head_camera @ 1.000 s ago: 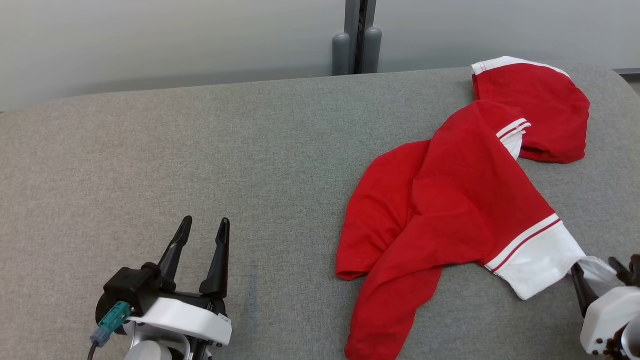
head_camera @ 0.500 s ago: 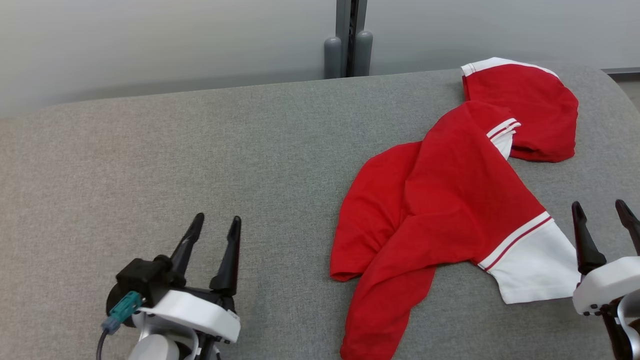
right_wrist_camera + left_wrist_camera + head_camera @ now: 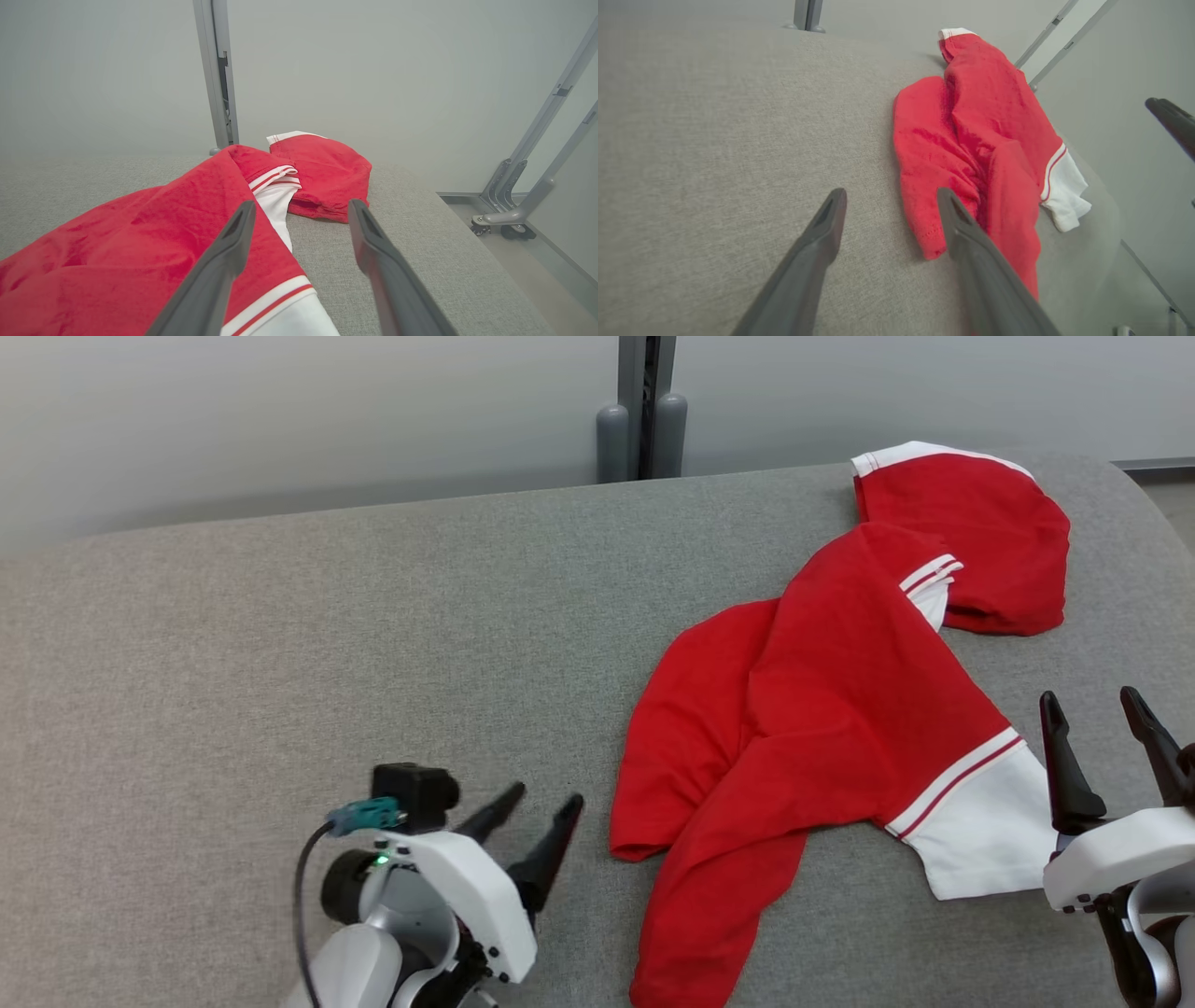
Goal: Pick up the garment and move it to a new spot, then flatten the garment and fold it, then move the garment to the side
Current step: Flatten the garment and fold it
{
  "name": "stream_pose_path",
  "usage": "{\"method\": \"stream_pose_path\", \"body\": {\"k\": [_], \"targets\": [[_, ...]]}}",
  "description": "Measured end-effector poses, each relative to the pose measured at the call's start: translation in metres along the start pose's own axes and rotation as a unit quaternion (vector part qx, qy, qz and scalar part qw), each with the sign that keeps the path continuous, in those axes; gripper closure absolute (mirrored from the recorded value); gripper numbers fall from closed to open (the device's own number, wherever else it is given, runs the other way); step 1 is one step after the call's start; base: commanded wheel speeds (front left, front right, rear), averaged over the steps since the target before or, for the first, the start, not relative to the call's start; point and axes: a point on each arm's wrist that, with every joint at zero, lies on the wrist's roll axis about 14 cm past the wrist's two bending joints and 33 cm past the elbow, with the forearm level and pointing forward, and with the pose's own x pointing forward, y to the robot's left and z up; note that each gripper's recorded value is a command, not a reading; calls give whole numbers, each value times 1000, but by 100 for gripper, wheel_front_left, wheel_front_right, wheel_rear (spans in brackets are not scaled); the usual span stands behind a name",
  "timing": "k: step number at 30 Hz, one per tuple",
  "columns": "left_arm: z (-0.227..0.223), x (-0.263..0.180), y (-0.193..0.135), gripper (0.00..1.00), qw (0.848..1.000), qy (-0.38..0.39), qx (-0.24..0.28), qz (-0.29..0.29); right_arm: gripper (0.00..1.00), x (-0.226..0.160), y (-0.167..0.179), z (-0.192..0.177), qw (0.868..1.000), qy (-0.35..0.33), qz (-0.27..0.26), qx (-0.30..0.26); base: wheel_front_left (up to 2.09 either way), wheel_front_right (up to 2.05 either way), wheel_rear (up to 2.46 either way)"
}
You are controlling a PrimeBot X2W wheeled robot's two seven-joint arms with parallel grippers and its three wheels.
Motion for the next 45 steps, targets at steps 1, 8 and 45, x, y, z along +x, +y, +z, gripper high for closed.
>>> {"method": "stream_pose_path", "body": {"k": [1,8,45], "targets": [[-9,2,-5,0,999,30,-10,-8,0,0,0,0,1000,0,-1,1,0,0,0],[-32,17,-20,0,987,145,-63,-40,0,1,-7,3,1000,-3,-9,0,0,0,0],[-10,36,-32,100,981,166,-58,-82,0,3,1,2,1000,-7,-3,11,0,0,0]]}}
